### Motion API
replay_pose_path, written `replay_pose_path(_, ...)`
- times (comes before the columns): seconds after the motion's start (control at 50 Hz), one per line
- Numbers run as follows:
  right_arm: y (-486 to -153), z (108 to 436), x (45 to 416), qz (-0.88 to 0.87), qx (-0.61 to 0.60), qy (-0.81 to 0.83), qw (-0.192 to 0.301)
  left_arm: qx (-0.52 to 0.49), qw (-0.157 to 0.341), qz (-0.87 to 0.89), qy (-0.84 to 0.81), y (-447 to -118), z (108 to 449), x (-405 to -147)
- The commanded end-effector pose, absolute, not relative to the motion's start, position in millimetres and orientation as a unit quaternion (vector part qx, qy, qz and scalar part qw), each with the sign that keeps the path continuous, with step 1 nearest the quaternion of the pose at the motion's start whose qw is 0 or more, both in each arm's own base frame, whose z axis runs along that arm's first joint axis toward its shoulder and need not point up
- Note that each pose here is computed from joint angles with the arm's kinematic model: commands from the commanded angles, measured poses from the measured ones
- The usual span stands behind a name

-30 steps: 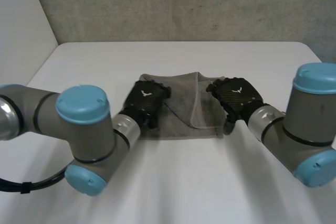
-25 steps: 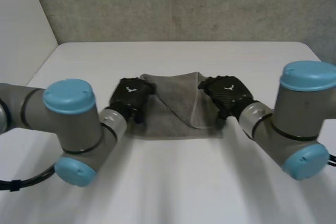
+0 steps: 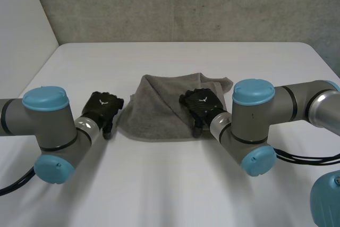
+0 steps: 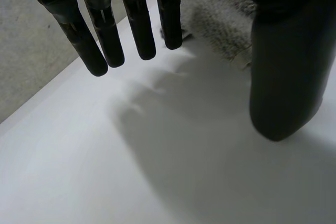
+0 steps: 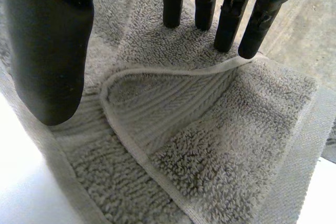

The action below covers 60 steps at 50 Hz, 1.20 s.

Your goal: Fold the towel.

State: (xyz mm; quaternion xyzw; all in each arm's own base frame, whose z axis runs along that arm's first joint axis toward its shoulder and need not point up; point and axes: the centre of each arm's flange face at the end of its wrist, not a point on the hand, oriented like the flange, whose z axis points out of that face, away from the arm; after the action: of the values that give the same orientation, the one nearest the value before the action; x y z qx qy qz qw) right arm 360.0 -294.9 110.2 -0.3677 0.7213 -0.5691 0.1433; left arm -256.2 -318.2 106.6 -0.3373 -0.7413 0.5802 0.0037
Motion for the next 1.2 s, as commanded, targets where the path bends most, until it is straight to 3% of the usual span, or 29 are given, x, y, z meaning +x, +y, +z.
replay_pose_path(0.02, -298, 106, 360, -0.580, -0.380, 0.710, 0.125, -0.345, 0.034, 0.588, -0.731, -314, 108, -267)
replay_pose_path(0.44, -306, 110, 363, -0.603, -0.368, 0.698, 0.117, -0.358, 0.047, 0.595, -0.718, -315, 100, -281)
replay_pose_path(0.58, -307, 121, 363, -0.613, -0.365, 0.691, 0.117, -0.352, 0.060, 0.616, -0.702, -315, 113, -292)
replay_pose_path(0.66, -312, 175, 361, -0.663, -0.344, 0.654, 0.120, -0.340, 0.068, 0.635, -0.691, -316, 129, -297)
replay_pose_path(0.68, -311, 196, 360, -0.682, -0.336, 0.639, 0.121, -0.329, 0.075, 0.648, -0.683, -316, 144, -298)
replay_pose_path(0.7, -311, 197, 359, -0.682, -0.336, 0.639, 0.121, -0.314, 0.085, 0.664, -0.673, -315, 162, -299)
replay_pose_path(0.72, -308, 219, 358, -0.700, -0.328, 0.622, 0.122, -0.314, 0.085, 0.664, -0.673, -315, 163, -299)
replay_pose_path(0.74, -308, 219, 358, -0.700, -0.328, 0.622, 0.122, -0.298, 0.098, 0.679, -0.664, -313, 181, -299)
replay_pose_path(0.78, -303, 266, 349, -0.736, -0.308, 0.590, 0.122, -0.281, 0.112, 0.693, -0.654, -310, 201, -298)
replay_pose_path(0.8, -303, 266, 349, -0.736, -0.308, 0.590, 0.122, -0.267, 0.125, 0.707, -0.643, -305, 220, -297)
replay_pose_path(0.84, -306, 300, 330, -0.761, -0.287, 0.572, 0.108, -0.255, 0.139, 0.720, -0.630, -298, 240, -296)
replay_pose_path(0.92, -303, 325, 313, -0.772, -0.277, 0.565, 0.095, -0.233, 0.172, 0.755, -0.588, -268, 293, -291)
replay_pose_path(1.02, -294, 358, 290, -0.783, -0.261, 0.559, 0.078, -0.231, 0.186, 0.780, -0.551, -235, 328, -283)
replay_pose_path(1.12, -298, 383, 269, -0.801, -0.240, 0.545, 0.056, -0.232, 0.198, 0.794, -0.526, -208, 346, -278)
replay_pose_path(1.2, -304, 377, 271, -0.796, -0.243, 0.551, 0.055, -0.244, 0.213, 0.787, -0.525, -193, 343, -284)
